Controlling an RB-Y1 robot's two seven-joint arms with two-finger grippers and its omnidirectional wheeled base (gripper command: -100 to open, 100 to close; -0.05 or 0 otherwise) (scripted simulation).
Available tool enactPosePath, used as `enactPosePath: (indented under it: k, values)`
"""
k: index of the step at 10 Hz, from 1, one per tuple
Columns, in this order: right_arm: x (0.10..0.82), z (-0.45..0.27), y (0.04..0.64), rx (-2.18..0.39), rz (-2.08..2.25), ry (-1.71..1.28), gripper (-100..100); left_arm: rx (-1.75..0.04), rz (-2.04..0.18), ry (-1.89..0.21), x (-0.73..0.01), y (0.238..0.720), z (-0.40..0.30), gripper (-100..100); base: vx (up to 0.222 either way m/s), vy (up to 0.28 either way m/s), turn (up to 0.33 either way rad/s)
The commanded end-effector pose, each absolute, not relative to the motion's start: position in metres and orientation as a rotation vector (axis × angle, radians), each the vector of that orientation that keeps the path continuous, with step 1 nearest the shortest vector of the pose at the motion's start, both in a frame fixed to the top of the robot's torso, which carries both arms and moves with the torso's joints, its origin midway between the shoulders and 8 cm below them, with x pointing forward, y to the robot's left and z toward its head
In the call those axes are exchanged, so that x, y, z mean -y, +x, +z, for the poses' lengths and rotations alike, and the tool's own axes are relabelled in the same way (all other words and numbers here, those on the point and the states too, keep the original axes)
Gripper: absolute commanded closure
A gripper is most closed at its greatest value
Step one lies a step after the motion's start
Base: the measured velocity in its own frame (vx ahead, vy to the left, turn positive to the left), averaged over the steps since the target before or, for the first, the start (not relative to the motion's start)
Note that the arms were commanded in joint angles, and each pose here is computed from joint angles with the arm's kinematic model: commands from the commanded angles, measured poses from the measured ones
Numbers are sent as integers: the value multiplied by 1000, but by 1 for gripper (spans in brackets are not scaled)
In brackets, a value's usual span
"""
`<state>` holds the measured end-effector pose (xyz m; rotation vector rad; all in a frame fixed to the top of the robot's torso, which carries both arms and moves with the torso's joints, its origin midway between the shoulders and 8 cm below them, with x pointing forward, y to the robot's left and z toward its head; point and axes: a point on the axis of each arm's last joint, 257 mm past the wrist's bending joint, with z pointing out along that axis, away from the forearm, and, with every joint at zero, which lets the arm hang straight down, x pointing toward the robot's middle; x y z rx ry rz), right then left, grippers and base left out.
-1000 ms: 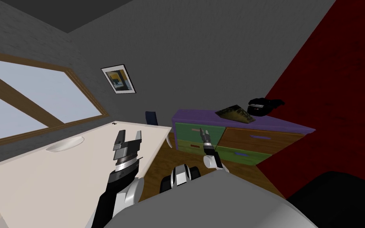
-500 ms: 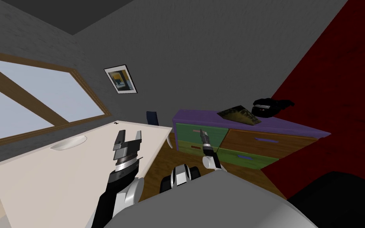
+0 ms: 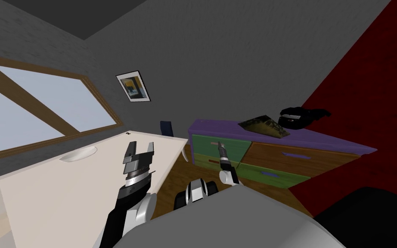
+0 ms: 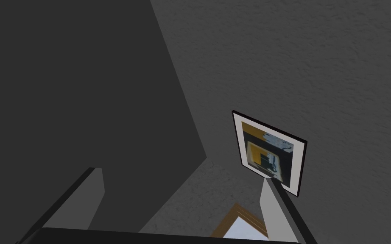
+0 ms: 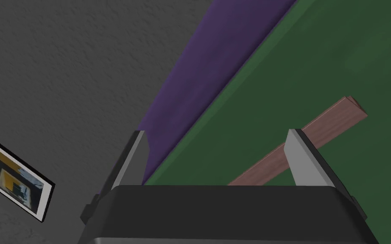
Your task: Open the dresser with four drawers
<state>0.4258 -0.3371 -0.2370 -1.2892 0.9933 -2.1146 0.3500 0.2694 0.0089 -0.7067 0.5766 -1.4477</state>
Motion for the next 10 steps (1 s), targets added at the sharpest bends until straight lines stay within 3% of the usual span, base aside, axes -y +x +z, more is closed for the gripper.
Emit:
enactPosePath:
  k: [1,10]
  values:
    - [337,-251,426,-1075,-2030,-1232,-100,-577,-1448,-707,-269,350,9,0,35,-13,26]
    - [324,-300,424,-1338,-1763,-1031,-100,-577,-1448,-707,-269,350,9,0,29,-10,35]
